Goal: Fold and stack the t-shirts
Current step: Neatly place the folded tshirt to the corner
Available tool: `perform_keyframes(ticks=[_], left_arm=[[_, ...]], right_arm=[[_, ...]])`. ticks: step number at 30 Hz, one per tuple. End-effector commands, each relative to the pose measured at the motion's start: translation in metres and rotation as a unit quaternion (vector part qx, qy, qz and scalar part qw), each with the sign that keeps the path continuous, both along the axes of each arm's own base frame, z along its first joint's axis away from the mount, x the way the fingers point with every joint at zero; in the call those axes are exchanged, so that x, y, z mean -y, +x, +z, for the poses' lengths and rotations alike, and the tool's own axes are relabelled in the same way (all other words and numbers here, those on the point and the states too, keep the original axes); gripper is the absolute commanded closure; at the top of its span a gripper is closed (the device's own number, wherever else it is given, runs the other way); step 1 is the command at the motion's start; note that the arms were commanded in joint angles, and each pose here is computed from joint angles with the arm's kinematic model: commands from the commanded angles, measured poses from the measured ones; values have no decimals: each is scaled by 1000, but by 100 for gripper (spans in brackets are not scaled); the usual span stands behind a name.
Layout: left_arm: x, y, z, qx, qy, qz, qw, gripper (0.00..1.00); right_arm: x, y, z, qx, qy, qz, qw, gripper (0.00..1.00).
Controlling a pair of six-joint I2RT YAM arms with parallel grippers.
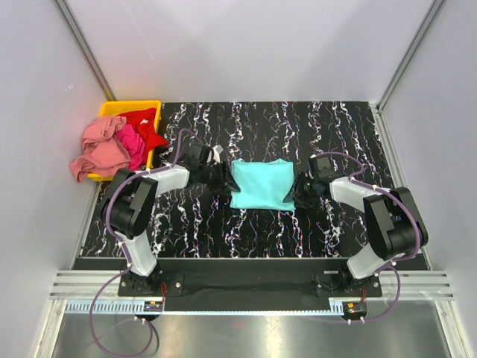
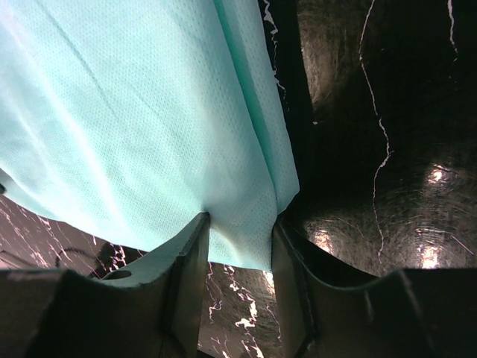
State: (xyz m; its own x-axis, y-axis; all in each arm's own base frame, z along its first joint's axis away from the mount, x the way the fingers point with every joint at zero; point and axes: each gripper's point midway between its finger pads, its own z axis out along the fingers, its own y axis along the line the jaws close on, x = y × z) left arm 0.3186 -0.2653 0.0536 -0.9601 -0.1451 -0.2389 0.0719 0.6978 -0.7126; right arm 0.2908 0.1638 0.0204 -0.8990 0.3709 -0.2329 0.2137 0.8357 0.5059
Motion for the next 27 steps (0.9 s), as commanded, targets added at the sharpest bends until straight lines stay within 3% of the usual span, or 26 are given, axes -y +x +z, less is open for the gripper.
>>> perform_keyframes(ticks=[1,3,6,10,12,17,18,19,20,21,25,27], left_arm=[[-8,-16,-12,-46,26,0,999,54],[-9,-19,-16,-51,32,-3,998,55],[-15,-24,-26,-70,46,2,997,66],[-17,-23,-33,-79,44,9,996,69],[-14,-20,-30,-80,29,11,996,86],[-16,-19,-27,-113,-6,37,993,91],[-21,-18,-29,-124,-11,48,991,89],[-26,-19,-33,-132,-2,55,990,66],[-33,-20,-38,-127,21,50,990,59],[-38,-21,-41,-128,42,49,990,58],[-44,-24,-27,-119,59,41,990,52],[-48,-19,-16,-99,74,35,992,48]], right_arm=[[1,-7,1,-5,-1,2,1000,56],[1,-6,2,-4,0,1,1000,57],[0,-7,1,-7,1,1,1000,58],[0,-9,3,-8,5,1,1000,61],[-2,-9,4,-5,10,1,1000,63],[-4,-15,4,-7,23,0,1000,68],[-4,-17,3,-9,24,1,1000,68],[-4,-17,3,-9,24,0,1000,68],[-3,-18,1,-12,22,0,1000,68],[-3,-19,2,-12,22,0,1000,67],[2,-23,4,-19,10,-4,1000,43],[5,-23,13,-26,-1,-7,1000,36]])
